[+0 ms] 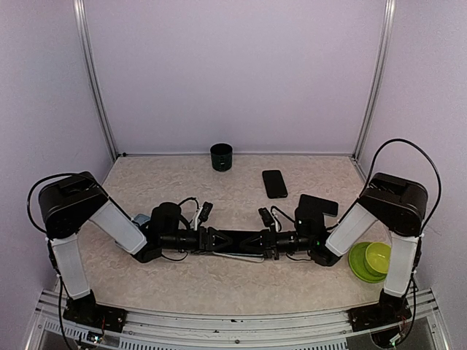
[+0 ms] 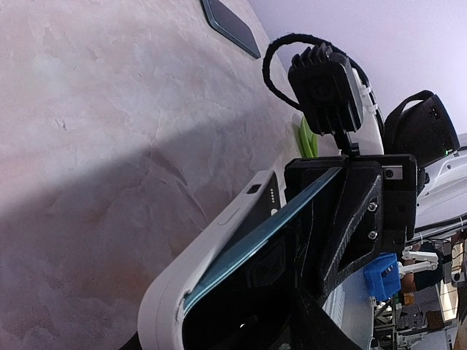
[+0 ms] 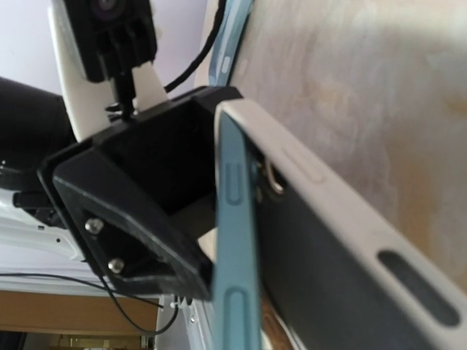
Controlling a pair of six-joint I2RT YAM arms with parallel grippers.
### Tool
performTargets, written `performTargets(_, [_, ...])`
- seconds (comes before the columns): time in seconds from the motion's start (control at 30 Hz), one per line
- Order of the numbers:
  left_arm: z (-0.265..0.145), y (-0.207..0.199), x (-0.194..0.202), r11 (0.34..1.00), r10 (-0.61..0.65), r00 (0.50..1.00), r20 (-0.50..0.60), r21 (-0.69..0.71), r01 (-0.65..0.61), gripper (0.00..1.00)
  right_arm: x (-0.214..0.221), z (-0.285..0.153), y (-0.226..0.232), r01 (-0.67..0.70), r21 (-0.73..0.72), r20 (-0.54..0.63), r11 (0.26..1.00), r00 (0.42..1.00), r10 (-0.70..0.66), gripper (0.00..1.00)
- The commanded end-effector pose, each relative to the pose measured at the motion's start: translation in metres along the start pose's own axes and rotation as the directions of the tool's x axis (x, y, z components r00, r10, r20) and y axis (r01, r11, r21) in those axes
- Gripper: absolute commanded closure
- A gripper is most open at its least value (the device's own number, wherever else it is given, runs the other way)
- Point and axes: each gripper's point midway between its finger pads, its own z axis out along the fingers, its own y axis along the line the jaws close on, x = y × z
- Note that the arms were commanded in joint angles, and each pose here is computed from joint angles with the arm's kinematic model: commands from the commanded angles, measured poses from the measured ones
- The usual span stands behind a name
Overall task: Put the phone into the phone case
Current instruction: Install the phone into the phone case.
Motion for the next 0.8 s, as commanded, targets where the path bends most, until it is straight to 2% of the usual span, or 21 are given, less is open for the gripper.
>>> performTargets(0.0, [0.001,-0.029,-0.003,0.991,0.062,0.998,0.005,0.121,-0.062,0.53,-0.002,0.008,0.019,0.076,-0.066,-0.012,0.995,0.997,-0.077,1.00])
performTargets(0.2, [0.000,-0.039,-0.003,0.984,0.073,0.997,0.007,0.159,-0.073,0.56,0.000,0.009,0.017,0.078,-0.069,-0.026,0.995,0.996,-0.080,1.00])
performTargets(0.57, [-0.001,-0.045,-0.003,0.980,0.076,0.997,0.007,0.181,-0.076,0.68,0.004,0.010,0.011,0.089,-0.063,-0.043,0.994,0.995,-0.092,1.00])
performTargets(0.77, [-0.003,-0.048,-0.003,0.978,0.080,0.997,0.006,0.193,-0.079,0.70,0.004,0.010,0.011,0.092,-0.066,-0.049,0.994,0.994,-0.095,0.90])
